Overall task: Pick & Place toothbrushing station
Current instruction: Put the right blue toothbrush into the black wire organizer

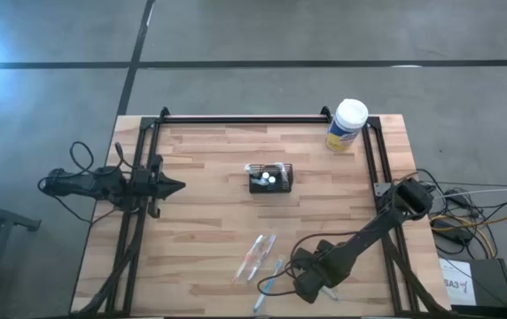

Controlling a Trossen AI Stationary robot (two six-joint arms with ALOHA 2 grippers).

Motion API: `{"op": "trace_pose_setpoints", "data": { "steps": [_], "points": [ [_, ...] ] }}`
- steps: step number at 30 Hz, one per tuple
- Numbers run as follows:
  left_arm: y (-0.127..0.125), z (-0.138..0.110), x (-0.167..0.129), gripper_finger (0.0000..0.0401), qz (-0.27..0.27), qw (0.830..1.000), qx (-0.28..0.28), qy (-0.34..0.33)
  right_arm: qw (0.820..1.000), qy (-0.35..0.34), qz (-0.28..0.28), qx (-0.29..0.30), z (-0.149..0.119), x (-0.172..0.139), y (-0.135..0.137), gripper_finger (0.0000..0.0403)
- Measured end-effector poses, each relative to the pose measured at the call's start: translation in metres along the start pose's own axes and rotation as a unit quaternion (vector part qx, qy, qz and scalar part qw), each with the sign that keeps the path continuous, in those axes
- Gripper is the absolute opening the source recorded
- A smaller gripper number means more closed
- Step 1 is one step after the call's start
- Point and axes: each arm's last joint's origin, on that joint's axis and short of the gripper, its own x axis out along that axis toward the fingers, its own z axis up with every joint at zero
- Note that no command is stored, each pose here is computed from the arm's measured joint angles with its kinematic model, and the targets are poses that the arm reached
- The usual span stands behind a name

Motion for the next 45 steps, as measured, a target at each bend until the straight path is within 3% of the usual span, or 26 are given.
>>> {"op": "trace_pose_setpoints", "data": {
  "steps": [10,13,21,27,32,39,45],
  "points": [
    [0.0,-0.002,0.002,0.0016,0.001,1.0,0.004,0.011,0.999,0.02,-0.009,-0.036,0.003,0.018,0.002,0.0196],
    [-0.001,-0.002,0.003,0.0016,0.001,1.0,0.004,0.012,0.999,0.022,-0.011,-0.046,0.004,0.016,0.0,0.0161],
    [-0.001,-0.002,0.003,0.0016,0.001,1.0,0.002,0.012,0.997,0.017,-0.02,-0.07,0.006,0.009,-0.004,0.0021],
    [-0.001,-0.002,0.003,0.0016,0.001,1.0,0.002,0.012,0.995,-0.018,-0.027,-0.091,0.008,0.0,-0.007,0.0014],
    [-0.001,-0.002,0.003,0.0016,0.001,1.0,0.001,0.012,0.991,-0.092,-0.005,-0.095,0.011,-0.033,-0.008,0.0012],
    [0.0,-0.002,0.003,0.0016,0.002,1.0,0.004,0.012,0.961,-0.235,0.023,-0.143,0.009,-0.092,-0.016,0.0009],
    [0.0,-0.002,0.003,0.0016,0.004,1.0,0.006,0.012,0.915,-0.351,0.025,-0.195,0.006,-0.146,-0.036,0.0008]
  ]
}}
